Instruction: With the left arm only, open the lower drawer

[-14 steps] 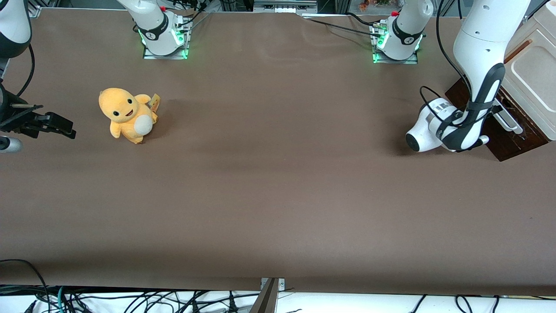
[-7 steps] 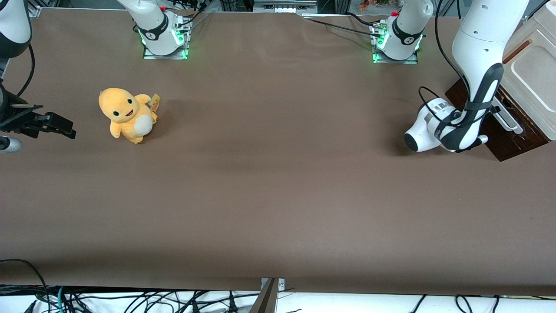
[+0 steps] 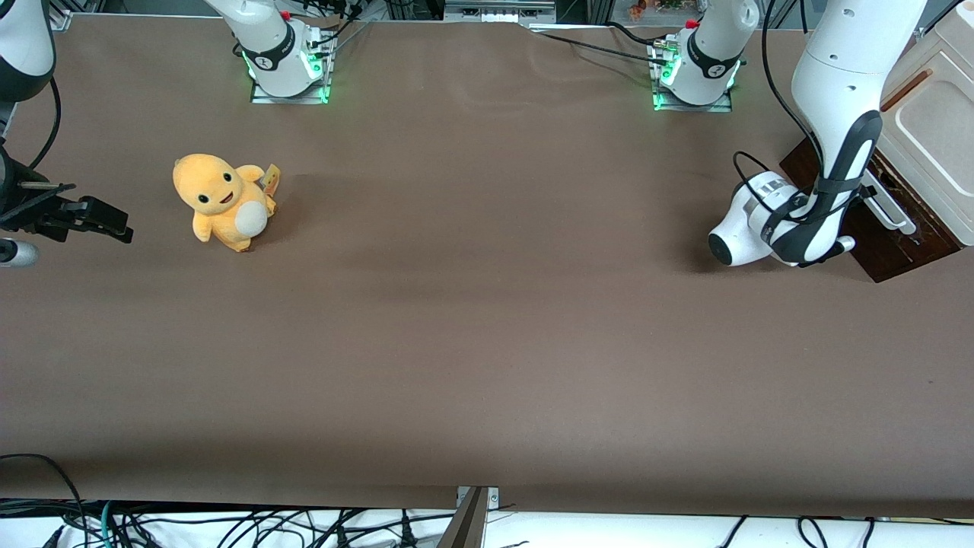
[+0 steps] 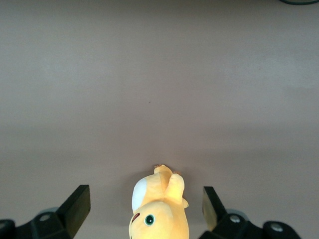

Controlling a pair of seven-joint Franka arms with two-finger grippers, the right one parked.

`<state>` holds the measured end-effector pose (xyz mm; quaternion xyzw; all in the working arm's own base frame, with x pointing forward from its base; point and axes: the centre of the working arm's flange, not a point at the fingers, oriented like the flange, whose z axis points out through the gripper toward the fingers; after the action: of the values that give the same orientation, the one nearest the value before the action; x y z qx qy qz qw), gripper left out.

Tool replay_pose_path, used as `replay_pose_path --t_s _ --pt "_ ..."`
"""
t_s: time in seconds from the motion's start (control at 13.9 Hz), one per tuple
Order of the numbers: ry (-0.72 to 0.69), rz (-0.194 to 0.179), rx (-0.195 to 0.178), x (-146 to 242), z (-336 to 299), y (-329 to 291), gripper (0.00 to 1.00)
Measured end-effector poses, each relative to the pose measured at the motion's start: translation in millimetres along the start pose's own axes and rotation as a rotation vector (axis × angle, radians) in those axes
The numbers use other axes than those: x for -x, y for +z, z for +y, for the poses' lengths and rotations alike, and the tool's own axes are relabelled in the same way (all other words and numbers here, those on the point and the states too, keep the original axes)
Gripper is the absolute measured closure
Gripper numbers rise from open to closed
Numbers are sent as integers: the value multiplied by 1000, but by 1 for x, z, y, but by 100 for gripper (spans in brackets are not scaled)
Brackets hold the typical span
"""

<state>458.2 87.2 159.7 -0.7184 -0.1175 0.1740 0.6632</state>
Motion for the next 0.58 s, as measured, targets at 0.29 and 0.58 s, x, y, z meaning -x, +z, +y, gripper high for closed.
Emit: replay_pose_path --t_s 0.29,0.58 --pt "-2 3 0 0 0 -4 81" --pt "-6 7 5 1 1 -23 81"
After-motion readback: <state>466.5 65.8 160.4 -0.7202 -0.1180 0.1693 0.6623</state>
